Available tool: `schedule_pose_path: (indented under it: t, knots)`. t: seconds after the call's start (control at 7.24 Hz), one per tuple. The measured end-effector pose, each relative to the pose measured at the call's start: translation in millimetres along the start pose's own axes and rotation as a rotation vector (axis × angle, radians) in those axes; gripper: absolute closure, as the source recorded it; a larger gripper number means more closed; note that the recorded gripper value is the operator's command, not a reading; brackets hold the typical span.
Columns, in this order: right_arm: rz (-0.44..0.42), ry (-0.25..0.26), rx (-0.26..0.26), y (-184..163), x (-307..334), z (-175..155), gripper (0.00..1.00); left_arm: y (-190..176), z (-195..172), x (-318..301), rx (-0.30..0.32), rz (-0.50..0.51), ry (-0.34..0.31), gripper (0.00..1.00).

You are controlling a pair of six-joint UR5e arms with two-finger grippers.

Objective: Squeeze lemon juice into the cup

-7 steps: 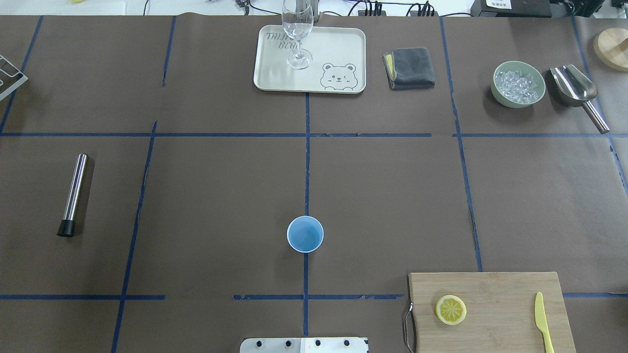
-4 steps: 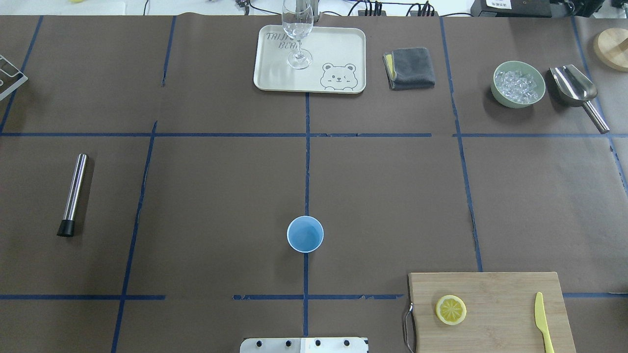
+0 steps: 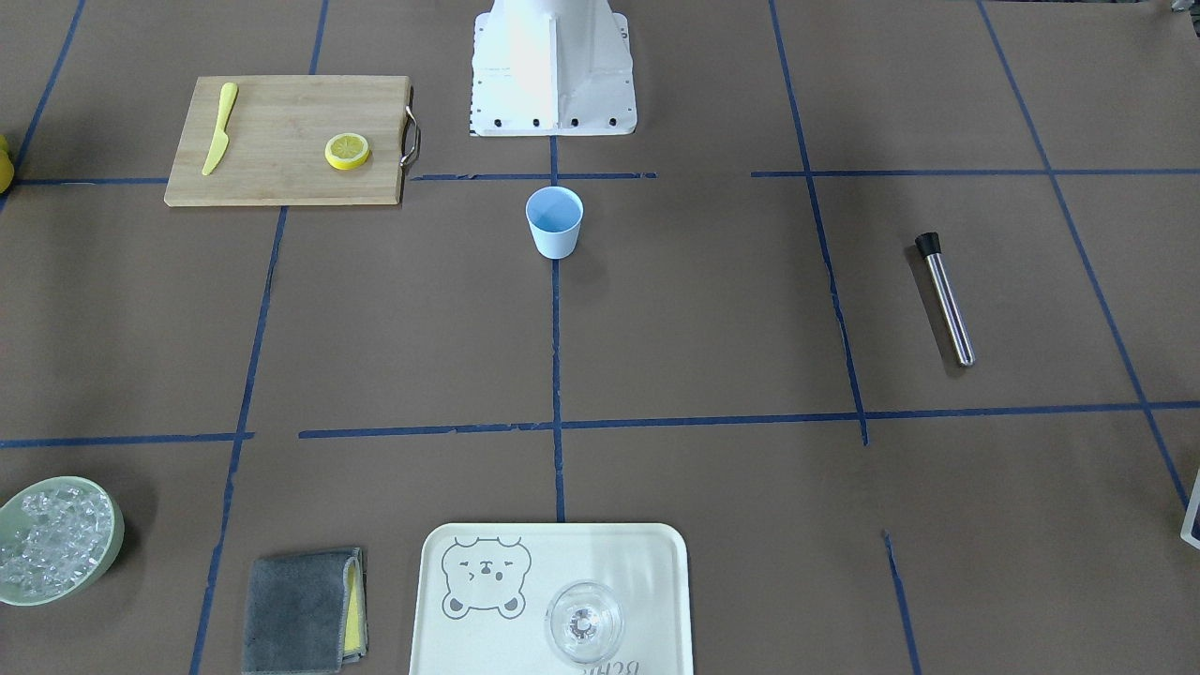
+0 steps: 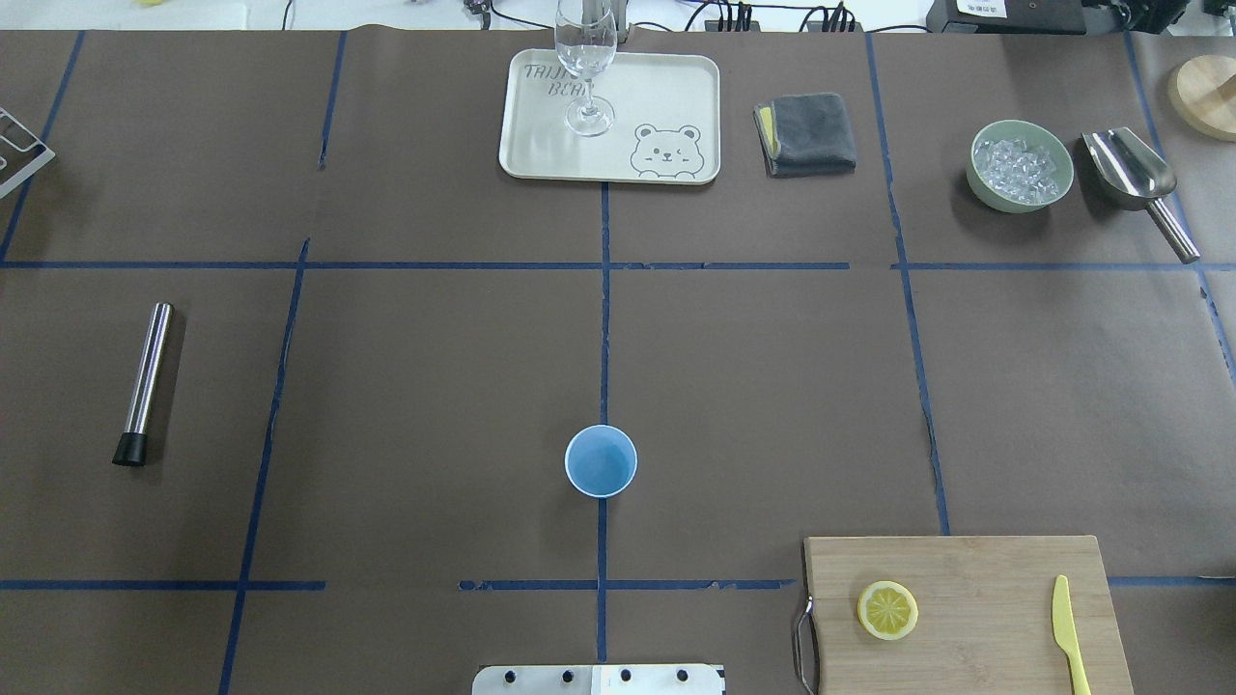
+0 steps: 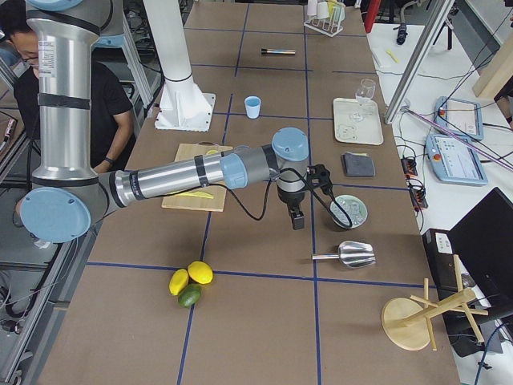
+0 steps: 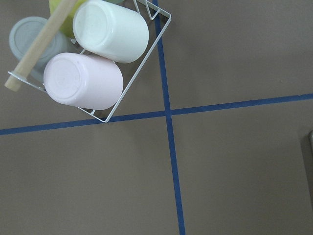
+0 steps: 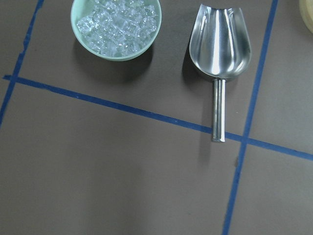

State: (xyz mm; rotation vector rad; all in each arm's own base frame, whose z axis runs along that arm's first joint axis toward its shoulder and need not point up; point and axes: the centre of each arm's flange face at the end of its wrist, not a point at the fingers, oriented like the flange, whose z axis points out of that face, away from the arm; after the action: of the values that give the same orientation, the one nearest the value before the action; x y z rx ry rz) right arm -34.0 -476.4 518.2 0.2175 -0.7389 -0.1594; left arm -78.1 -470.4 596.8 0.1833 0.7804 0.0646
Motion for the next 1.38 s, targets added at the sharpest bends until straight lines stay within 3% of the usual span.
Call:
schedule_pose_path:
  t: [0.28, 0.69, 0.97, 1.38]
  knots:
    - [0.075, -0.007, 0.040, -0.2, -79.0, 26.6, 0.00, -2.0, -8.2, 7.0, 0.017, 0.013, -0.002, 0.00]
    - [0.264, -0.105, 0.008, 36.3, -193.6, 24.2, 0.00, -4.5, -20.0, 16.8, 0.041, 0.032, -0.005, 0.00]
    - [0.367, -0.124, -0.009, 83.3, -287.1, 28.7, 0.00, -5.3, -22.6, 18.6, 0.046, 0.035, -0.005, 0.00]
    - [0.373, -0.089, 0.021, 168.0, -386.3, 69.1, 0.00, -6.5, -24.2, 19.7, 0.049, 0.038, -0.005, 0.00]
